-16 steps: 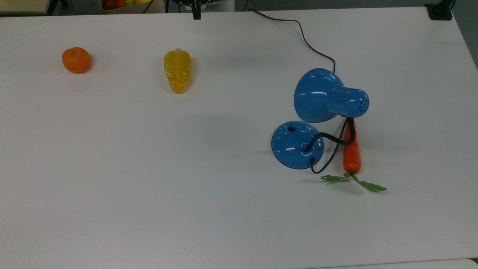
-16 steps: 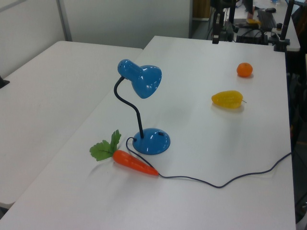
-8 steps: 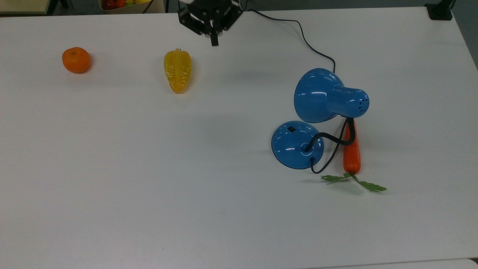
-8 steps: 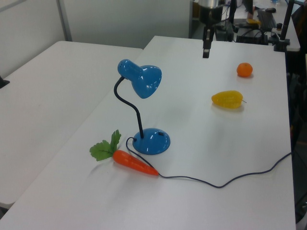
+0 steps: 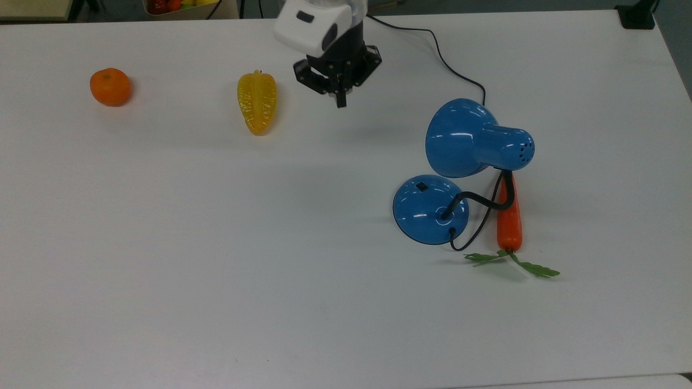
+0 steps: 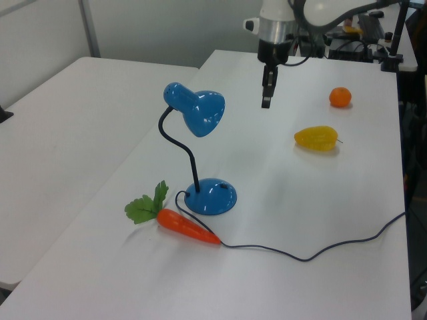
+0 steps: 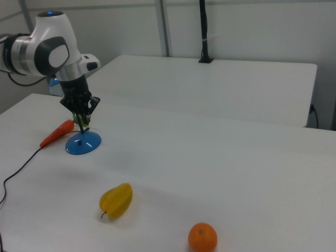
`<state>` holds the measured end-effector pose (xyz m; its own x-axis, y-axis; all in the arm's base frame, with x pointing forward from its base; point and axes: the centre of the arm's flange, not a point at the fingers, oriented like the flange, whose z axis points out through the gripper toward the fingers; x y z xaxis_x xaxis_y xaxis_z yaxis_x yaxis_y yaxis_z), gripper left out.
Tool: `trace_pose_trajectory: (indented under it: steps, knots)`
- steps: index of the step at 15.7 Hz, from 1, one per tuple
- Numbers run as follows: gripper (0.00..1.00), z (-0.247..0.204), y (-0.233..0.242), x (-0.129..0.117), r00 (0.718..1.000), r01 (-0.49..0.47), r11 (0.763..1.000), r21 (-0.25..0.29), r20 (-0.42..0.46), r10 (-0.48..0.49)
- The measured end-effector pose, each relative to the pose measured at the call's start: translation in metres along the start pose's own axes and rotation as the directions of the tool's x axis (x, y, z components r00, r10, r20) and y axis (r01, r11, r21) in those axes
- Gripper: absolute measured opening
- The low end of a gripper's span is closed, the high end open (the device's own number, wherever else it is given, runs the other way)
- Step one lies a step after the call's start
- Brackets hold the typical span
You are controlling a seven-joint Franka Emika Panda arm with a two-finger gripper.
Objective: Turn on desk lamp
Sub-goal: 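Move the gripper toward the blue lamp base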
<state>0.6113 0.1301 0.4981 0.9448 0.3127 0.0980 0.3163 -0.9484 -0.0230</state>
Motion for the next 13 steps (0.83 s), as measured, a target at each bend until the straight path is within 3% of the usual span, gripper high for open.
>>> trace_pose_trajectory:
  steps: [13]
  knots:
    - [0.01,0.084,-0.064,0.038,0.991,0.102,0.995,0.010,-0.086,-0.101]
